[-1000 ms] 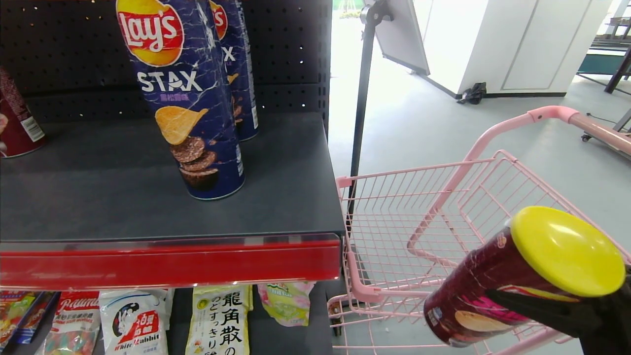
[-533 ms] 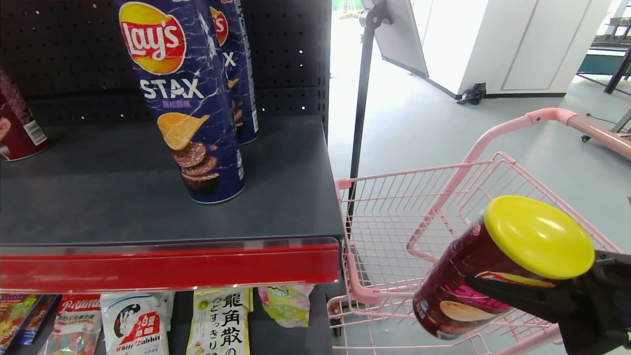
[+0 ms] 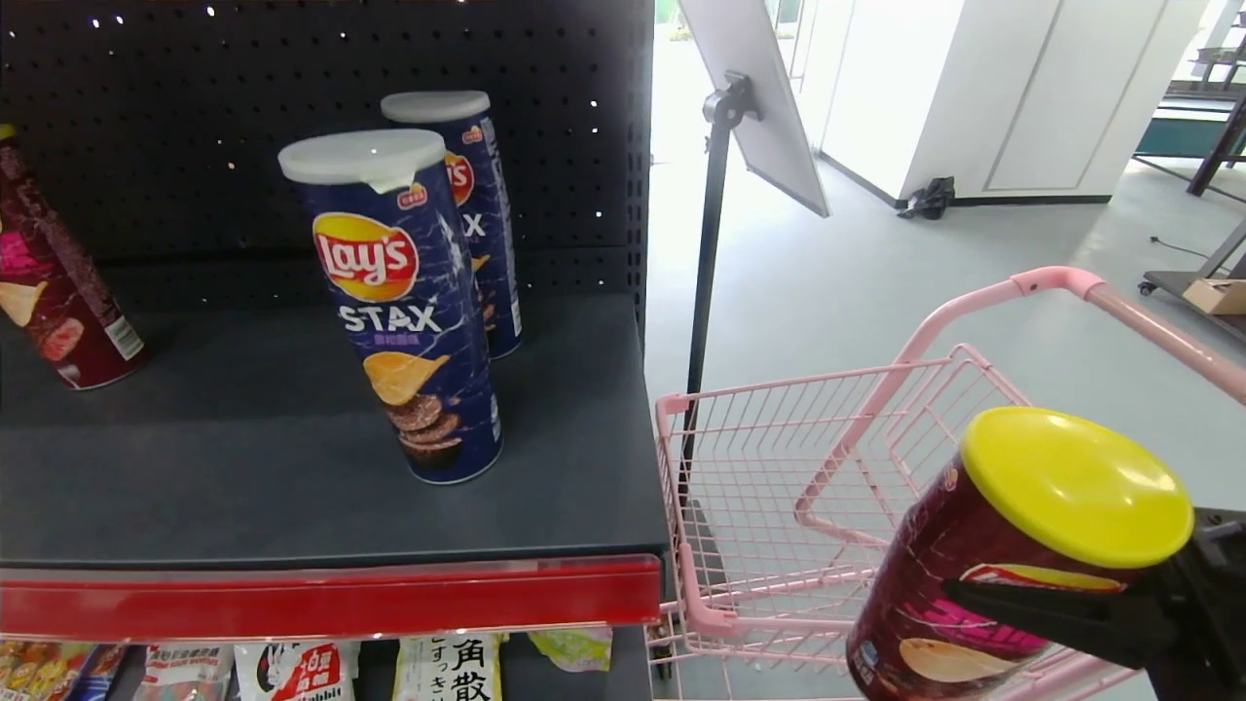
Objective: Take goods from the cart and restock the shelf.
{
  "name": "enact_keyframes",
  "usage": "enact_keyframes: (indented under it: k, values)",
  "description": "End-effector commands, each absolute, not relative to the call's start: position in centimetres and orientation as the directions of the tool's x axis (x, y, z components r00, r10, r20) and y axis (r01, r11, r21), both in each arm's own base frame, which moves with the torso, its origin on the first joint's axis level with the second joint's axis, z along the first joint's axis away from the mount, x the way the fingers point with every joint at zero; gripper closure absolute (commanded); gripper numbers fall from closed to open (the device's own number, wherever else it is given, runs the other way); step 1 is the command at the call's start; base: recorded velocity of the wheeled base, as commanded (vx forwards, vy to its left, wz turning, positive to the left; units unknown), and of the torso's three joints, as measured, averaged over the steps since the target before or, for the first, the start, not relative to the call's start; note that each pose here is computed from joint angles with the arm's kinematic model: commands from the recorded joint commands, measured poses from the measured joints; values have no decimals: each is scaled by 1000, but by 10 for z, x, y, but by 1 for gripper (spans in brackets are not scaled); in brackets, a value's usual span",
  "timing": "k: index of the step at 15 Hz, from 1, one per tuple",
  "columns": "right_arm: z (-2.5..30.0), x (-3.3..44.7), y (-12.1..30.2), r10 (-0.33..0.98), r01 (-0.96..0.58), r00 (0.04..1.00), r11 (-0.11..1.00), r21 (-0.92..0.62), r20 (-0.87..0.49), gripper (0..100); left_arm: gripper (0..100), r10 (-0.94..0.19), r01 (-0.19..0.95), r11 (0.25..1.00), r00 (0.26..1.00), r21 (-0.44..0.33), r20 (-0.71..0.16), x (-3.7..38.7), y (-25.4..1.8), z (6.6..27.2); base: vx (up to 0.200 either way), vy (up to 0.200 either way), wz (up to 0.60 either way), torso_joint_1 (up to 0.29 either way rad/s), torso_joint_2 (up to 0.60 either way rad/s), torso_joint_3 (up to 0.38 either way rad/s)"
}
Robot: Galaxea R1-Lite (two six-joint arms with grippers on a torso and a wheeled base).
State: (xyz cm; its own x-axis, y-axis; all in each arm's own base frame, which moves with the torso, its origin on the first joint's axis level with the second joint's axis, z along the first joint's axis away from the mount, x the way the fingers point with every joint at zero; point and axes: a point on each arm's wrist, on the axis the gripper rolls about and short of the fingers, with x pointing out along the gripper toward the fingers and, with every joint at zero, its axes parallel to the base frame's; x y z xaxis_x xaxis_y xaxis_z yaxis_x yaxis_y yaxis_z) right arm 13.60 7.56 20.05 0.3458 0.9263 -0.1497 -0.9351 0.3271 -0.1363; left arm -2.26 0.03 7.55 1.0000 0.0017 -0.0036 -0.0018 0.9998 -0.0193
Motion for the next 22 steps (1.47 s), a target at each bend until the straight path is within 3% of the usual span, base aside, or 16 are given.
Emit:
enact_keyframes:
  k: [1, 9, 22]
  values:
    - [208, 130, 73, 928, -929, 351, 330, -167, -123, 100, 0, 2, -2, 1000, 1000, -20, -5, -23, 0, 75, 0, 0, 0, 222, -569, -330]
    - [208, 126, 71, 928, -927, 354, 331, -175, -116, 100, 0, 2, -2, 1000, 1000, -20, -3, -23, 0, 76, 0, 0, 0, 229, -542, -313]
    - [211, 115, 65, 919, -911, 384, 362, -196, -92, 100, 0, 2, -2, 1000, 1000, -20, -5, -23, 0, 75, 0, 0, 0, 7, -15, -8]
